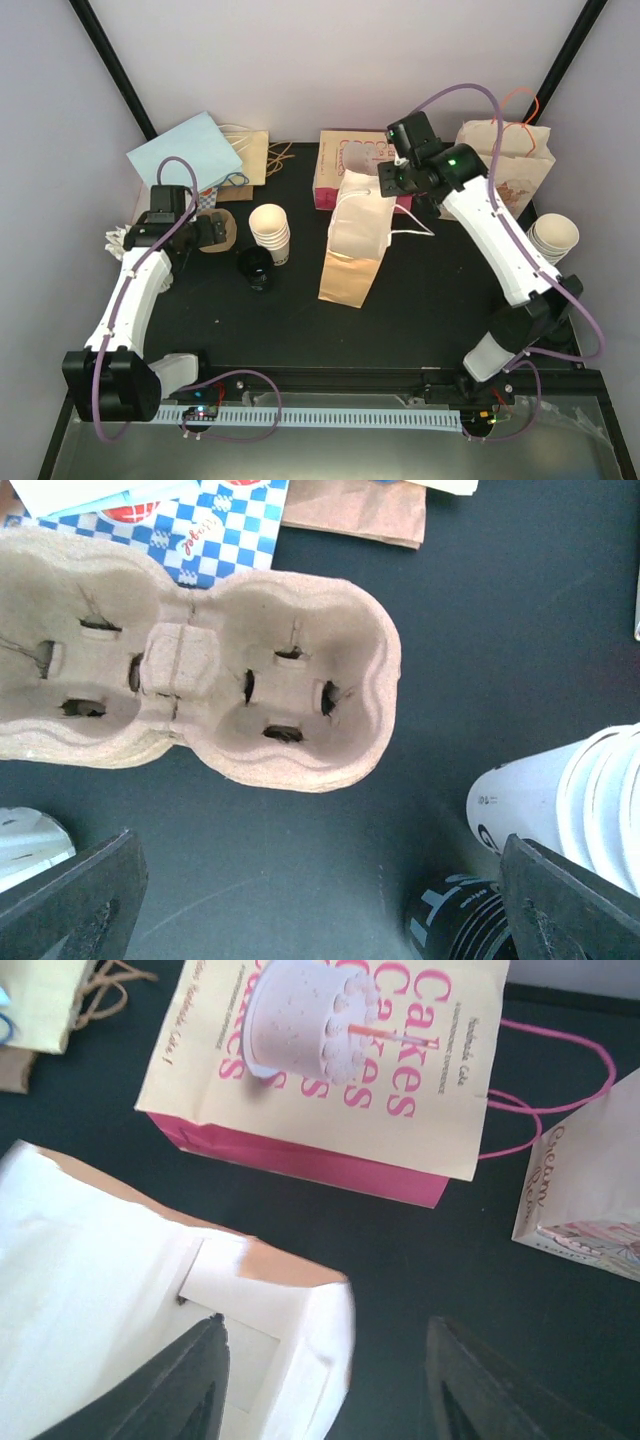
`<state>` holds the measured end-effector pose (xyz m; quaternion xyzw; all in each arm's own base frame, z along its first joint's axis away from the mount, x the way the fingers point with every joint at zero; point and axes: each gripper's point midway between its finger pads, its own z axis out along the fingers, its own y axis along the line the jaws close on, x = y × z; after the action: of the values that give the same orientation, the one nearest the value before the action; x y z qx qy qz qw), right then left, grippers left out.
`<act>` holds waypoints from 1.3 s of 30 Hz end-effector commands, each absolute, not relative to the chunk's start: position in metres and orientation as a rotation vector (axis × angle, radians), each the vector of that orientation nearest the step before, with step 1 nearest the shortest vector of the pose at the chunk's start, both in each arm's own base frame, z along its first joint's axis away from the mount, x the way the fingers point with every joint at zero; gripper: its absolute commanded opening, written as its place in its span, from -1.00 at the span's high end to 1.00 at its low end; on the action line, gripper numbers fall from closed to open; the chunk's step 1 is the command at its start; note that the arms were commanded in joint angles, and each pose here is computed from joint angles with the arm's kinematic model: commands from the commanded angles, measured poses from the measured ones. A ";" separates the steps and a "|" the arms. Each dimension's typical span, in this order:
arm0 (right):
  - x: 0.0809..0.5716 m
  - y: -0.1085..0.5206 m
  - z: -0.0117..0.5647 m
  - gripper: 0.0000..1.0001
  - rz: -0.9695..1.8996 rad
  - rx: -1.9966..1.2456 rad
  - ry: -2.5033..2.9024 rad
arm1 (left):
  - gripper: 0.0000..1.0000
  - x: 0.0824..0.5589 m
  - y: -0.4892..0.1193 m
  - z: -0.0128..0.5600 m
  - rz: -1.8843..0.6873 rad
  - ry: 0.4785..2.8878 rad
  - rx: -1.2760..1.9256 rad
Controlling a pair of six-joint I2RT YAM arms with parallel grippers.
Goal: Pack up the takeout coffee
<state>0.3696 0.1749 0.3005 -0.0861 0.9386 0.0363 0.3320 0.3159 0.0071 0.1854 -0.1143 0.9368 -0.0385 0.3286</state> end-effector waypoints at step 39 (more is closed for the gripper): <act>0.235 0.105 0.304 -1.00 0.458 -0.034 1.939 | -0.18 0.366 -0.017 0.120 -0.101 2.843 -0.105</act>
<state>0.2339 0.1039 0.2836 -0.0127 0.8385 0.1785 0.5148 0.3654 -0.0196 0.1198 -0.0467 0.9840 -0.0499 0.1644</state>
